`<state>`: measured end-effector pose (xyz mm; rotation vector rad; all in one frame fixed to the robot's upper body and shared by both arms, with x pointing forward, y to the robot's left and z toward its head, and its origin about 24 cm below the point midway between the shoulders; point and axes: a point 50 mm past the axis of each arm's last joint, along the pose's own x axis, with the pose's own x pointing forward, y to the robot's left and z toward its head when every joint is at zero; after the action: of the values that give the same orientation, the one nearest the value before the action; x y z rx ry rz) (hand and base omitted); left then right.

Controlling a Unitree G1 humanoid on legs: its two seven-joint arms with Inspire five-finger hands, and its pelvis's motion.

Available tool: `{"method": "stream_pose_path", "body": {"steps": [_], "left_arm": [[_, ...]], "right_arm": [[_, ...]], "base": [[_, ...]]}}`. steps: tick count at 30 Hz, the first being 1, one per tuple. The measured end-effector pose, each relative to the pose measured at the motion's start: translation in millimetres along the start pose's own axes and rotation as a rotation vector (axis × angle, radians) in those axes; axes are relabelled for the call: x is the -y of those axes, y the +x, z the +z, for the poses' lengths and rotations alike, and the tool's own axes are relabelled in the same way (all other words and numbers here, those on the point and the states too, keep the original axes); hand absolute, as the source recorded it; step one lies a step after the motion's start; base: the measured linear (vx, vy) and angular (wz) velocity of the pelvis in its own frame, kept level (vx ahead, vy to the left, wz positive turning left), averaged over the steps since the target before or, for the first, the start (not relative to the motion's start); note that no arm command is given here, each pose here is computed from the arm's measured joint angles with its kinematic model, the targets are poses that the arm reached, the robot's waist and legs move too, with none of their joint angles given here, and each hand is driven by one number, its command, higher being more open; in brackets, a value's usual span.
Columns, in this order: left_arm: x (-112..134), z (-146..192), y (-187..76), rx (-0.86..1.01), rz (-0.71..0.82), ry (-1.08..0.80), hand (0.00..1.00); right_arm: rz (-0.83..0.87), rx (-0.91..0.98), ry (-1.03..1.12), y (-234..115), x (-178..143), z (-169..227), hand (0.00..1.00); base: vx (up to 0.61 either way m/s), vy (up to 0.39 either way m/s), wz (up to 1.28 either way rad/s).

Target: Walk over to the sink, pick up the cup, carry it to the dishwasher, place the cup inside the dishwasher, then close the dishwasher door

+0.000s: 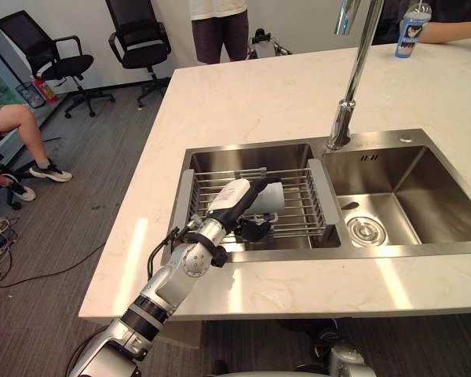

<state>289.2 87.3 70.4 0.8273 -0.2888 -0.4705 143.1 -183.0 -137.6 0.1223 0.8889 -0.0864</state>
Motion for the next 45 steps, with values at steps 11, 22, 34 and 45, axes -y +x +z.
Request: {"method": "stream_pose_path", "body": {"steps": [11,22,34,45], "left_arm": [[-9.7,0.0,4.7,-0.019,0.091,-0.037,0.9],[-15.7,2.1,6.5,-0.013,0.132,-0.08,0.9],[-26.3,0.9,18.5,-0.03,0.137,-0.04,0.9],[-43.7,0.0,41.9,-0.056,0.124,0.055,0.9]], "right_arm": [[0.005,0.001,0.002,0.4,-1.9,0.4,0.9],[0.009,-0.005,0.0,0.6,-4.1,-0.3,0.9],[0.012,-0.014,-0.003,0.4,-4.0,-1.4,0.9],[0.014,0.008,-0.012,3.8,-3.0,8.9,0.9]], "base": [[-0.02,0.005,-0.01],[0.0,-0.001,0.0],[-0.01,0.001,0.0],[0.0,0.001,-0.03]]}}
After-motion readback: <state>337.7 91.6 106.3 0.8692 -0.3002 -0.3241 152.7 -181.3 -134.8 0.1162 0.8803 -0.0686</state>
